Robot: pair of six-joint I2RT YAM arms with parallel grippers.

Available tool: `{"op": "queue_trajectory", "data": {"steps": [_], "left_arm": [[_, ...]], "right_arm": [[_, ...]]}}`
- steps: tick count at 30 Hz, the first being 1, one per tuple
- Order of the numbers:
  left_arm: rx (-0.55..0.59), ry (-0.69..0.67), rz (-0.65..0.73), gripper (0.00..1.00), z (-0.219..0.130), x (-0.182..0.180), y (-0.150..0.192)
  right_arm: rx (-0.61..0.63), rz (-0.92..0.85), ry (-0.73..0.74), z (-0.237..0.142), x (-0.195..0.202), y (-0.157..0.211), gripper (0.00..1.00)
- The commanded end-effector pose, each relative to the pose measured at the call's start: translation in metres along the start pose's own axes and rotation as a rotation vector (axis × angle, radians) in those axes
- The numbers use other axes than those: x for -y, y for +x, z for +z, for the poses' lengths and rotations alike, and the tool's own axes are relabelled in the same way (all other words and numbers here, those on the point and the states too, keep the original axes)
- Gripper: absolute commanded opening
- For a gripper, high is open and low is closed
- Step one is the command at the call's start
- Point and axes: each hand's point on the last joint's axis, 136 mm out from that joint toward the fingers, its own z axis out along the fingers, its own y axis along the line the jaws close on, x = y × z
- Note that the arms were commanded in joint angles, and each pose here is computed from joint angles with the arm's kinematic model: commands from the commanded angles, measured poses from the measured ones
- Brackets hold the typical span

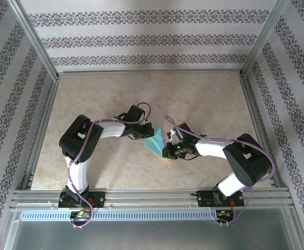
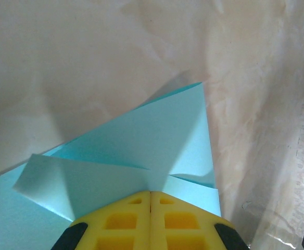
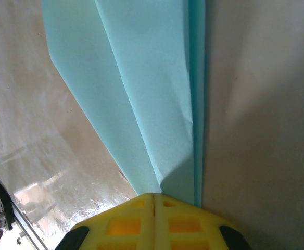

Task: Fold a paper plane with a square sheet of paper (fold left side to right side)
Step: Fourth fold the wing at the center of the table.

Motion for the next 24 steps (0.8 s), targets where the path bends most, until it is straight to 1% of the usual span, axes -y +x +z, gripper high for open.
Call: {"op": "queue_trajectory", "data": {"steps": [1,9,17,18,23,24], "left_arm": [[-0.064,-0.149,-0.066,0.00,0.014,-0.046,0.024],[-0.068,-0.154,-0.066,0.00,0.015,-0.047,0.023],[-0.069,-0.152,-0.064,0.00,0.015,-0.047,0.023],[-0.068,-0.153,-0.065,0.00,0.015,-0.047,0.023],[-0.061,-0.129,-0.050,0.00,0.014,-0.040,0.019],[-0.057,-0.115,-0.041,0.00,0.012,-0.035,0.018]], "right_arm": [[-0.089,0.106,0.091,0.001,0.036,0.039,0.00],[-0.092,0.154,0.096,-0.008,0.053,0.061,0.00],[-0.085,0.161,0.092,-0.021,0.053,0.069,0.00],[-0.101,0.177,0.106,-0.023,0.061,0.079,0.00],[-0.070,0.163,0.091,-0.036,0.053,0.074,0.00],[-0.041,0.140,0.074,-0.041,0.043,0.062,0.00]]}}
